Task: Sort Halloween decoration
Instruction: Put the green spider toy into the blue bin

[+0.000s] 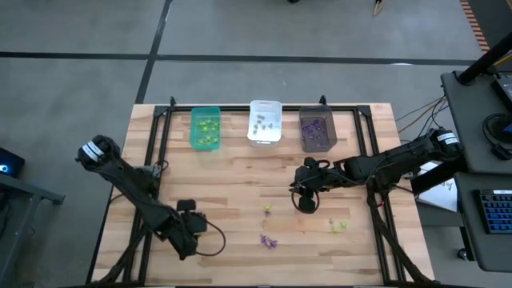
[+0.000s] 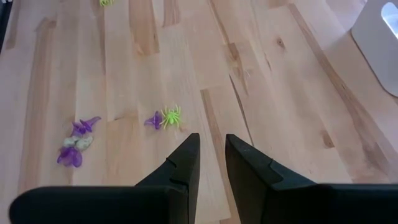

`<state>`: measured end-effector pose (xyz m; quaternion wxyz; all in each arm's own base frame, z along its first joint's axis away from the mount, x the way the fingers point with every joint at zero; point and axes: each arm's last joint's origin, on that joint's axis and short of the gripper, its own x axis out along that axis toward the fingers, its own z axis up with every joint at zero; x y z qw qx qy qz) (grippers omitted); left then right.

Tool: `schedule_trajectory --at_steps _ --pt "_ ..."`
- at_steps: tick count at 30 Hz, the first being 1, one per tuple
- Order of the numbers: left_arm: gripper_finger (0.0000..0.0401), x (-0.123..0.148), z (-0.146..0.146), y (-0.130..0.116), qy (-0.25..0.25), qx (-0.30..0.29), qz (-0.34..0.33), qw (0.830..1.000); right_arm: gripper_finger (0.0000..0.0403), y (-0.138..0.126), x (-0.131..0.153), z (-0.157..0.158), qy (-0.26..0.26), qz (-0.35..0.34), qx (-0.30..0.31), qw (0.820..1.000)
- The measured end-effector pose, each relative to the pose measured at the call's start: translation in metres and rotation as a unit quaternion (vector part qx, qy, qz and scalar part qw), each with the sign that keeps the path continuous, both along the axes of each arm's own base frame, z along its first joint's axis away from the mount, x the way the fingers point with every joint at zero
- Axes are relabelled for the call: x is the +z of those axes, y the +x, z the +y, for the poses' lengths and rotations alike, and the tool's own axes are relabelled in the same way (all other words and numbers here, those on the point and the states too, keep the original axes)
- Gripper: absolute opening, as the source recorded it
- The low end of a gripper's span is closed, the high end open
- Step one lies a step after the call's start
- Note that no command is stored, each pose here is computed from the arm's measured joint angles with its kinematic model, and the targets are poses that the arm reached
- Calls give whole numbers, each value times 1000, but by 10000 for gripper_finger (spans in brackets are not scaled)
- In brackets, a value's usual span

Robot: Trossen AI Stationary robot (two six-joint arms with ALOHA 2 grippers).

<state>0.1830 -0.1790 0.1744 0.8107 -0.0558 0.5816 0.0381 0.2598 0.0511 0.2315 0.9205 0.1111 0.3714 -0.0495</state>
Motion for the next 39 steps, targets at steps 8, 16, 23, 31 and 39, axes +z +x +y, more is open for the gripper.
schedule_trajectory --at_steps 8,16,23,31,39 --pt "178 -13 -4 3 11 0 10 1000 68 0 0 0 0 0 0 1000" --pt "178 -27 -6 6 30 0 30 999 68 0 0 0 0 0 0 1000" --pt "176 -35 -7 7 39 -2 39 998 68 0 0 0 0 0 0 1000" --pt "133 -36 -8 7 38 -6 39 999 68 0 0 0 0 0 0 1000" --pt "85 -36 -8 8 40 -17 37 998 68 0 0 0 0 0 0 1000"
